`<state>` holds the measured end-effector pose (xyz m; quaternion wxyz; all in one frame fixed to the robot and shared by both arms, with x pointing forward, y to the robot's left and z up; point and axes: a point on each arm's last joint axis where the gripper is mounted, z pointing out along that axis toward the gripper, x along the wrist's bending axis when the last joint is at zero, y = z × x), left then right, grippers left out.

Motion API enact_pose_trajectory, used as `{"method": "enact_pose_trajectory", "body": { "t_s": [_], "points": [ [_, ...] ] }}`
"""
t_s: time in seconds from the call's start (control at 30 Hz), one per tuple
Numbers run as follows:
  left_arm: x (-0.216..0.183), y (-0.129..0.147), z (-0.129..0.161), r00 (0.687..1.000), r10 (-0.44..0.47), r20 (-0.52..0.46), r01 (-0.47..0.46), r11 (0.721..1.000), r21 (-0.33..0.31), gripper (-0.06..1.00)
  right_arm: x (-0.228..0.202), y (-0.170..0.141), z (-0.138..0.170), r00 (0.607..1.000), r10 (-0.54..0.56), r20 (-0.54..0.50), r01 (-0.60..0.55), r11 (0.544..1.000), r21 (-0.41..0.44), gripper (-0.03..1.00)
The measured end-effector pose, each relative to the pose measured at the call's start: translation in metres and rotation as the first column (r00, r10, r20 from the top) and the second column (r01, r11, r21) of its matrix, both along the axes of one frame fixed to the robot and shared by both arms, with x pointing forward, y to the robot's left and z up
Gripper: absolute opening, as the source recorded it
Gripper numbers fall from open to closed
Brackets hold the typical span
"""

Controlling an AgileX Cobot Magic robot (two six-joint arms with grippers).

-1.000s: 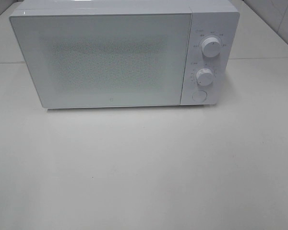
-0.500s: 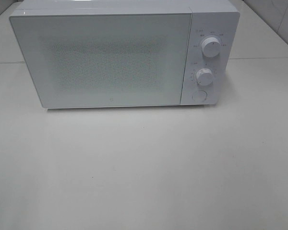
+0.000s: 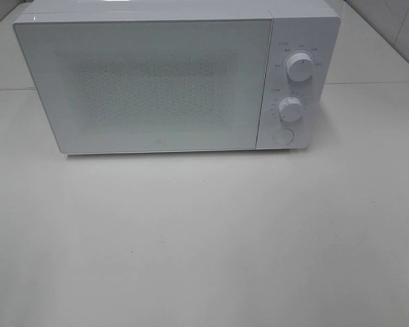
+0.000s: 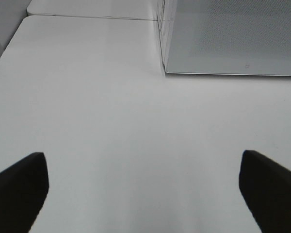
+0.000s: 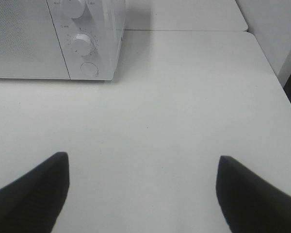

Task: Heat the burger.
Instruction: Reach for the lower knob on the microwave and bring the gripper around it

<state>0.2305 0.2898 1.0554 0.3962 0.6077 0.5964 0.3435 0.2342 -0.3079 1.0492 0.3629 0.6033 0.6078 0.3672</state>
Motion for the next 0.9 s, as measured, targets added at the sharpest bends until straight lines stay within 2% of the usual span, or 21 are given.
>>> {"method": "enact_pose_trajectory", "body": {
  "t_s": [0.57,0.9],
  "points": [
    [0.0,0.0,0.0,1.0,0.0,0.0,0.0,1.0,0.0,0.99,0.003,0.0,0.004,1.0,-0.001,-0.001,0.001,1.0,0.004,0.75],
    [0.0,0.0,0.0,1.0,0.0,0.0,0.0,1.0,0.0,0.99,0.055,0.008,0.022,1.0,0.021,0.004,-0.021,1.0,-0.005,0.84]
  ]
}}
